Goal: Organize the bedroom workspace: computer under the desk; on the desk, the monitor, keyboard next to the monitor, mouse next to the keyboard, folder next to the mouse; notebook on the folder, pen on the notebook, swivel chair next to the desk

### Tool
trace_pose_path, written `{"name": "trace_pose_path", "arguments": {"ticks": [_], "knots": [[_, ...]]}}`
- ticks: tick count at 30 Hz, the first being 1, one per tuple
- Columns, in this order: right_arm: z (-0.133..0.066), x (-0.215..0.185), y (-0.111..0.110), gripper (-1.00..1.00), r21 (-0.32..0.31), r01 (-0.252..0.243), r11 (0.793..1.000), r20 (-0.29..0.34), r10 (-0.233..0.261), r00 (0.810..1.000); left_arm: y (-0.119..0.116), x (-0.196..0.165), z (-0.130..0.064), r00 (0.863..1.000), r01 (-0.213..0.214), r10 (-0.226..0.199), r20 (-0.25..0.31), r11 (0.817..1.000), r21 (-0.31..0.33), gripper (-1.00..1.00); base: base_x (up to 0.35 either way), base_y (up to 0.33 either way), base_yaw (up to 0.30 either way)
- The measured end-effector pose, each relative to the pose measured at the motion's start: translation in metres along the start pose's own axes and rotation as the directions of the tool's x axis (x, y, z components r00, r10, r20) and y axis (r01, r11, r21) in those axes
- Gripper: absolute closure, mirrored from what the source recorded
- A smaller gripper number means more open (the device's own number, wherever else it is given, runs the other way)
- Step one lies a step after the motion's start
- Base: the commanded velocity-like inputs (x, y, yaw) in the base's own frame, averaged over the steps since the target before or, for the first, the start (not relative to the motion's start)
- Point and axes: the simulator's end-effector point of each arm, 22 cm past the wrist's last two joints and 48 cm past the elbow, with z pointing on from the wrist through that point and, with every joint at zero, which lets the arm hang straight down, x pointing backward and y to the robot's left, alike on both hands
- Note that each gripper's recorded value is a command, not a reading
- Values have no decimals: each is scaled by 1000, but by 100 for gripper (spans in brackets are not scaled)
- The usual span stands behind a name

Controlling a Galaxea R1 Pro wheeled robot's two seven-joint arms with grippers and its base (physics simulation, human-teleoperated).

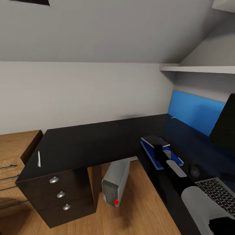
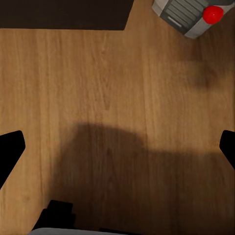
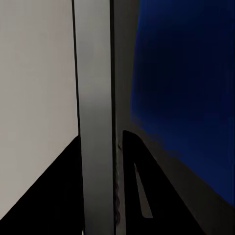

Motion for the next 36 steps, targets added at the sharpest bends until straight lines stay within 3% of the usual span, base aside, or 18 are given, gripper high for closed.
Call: {"name": "trace_pose_path", "arguments": {"ticks": [4, 30, 36], "knots": [[0, -6, 0, 100, 0, 1, 1000, 29, -1, 1000, 0, 0, 0, 1000, 0, 0, 0, 1000, 0, -100, -2, -16, 0], [0, -7, -3, 100, 9, -1, 1000, 34, 0, 999, 0, -1, 0, 1000, -1, 1, 2, 1000, 0, -100, -39, 0, 0], [0, -10, -7, 100, 26, -2, 1000, 48, 1, 999, 0, -6, 0, 1000, 3, -3, 27, 1000, 0, -100, 0, -152, 0]]}}
